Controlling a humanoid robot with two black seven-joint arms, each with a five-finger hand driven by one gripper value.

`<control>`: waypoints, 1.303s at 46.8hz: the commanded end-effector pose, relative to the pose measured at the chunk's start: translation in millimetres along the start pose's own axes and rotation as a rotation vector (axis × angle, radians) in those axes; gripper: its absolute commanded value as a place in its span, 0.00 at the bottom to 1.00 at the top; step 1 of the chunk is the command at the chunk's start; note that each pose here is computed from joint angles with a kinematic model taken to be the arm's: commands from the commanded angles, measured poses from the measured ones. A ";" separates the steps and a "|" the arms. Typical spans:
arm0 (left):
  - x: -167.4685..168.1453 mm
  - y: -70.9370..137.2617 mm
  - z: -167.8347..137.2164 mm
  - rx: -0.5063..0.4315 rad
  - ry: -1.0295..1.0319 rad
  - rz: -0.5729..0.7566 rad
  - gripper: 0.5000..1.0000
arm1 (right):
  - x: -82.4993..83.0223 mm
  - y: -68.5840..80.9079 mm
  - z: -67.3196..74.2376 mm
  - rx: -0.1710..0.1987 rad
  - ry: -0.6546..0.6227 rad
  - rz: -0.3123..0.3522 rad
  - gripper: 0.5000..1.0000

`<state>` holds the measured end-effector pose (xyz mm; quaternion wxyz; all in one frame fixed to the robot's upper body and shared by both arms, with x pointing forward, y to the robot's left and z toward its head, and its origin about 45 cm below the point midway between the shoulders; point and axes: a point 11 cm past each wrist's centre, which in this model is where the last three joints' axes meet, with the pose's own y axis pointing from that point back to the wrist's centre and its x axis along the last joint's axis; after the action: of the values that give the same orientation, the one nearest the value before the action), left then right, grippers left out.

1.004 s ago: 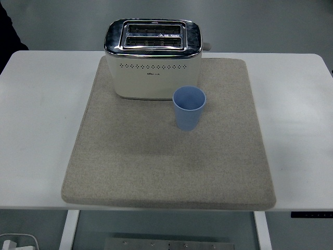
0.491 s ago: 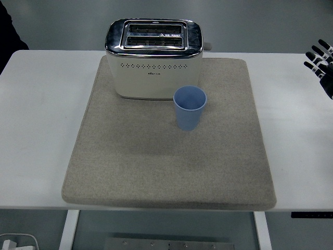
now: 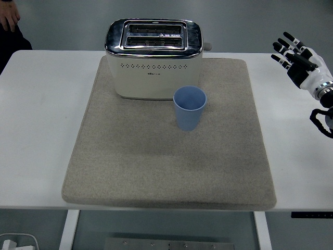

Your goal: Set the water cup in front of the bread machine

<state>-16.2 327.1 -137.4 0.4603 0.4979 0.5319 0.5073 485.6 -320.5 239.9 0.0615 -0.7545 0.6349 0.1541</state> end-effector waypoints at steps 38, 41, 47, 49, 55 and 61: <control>0.0 0.0 0.0 0.000 0.000 0.000 1.00 | -102.8 -40.0 19.8 0.045 0.037 -0.132 0.85; 0.0 0.0 0.0 0.000 0.000 0.000 1.00 | -102.1 -40.9 19.9 0.047 0.041 -0.106 0.85; 0.0 0.0 0.0 0.000 0.000 0.000 1.00 | -108.0 -41.9 24.2 0.043 0.035 -0.098 0.85; 0.0 0.0 0.0 0.000 0.000 0.000 1.00 | -108.6 -42.0 24.3 0.044 0.033 -0.098 0.85; 0.1 -0.1 -1.0 0.002 -0.001 0.000 1.00 | -112.4 -42.4 24.7 0.058 0.029 -0.100 0.85; 0.1 -0.1 -1.0 0.002 -0.001 0.000 1.00 | -113.9 -42.3 23.2 0.086 0.023 -0.094 0.85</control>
<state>-16.6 327.1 -137.4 0.4601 0.4981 0.5321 0.5071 506.6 -198.8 248.5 0.0896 -0.7844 0.6026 0.1166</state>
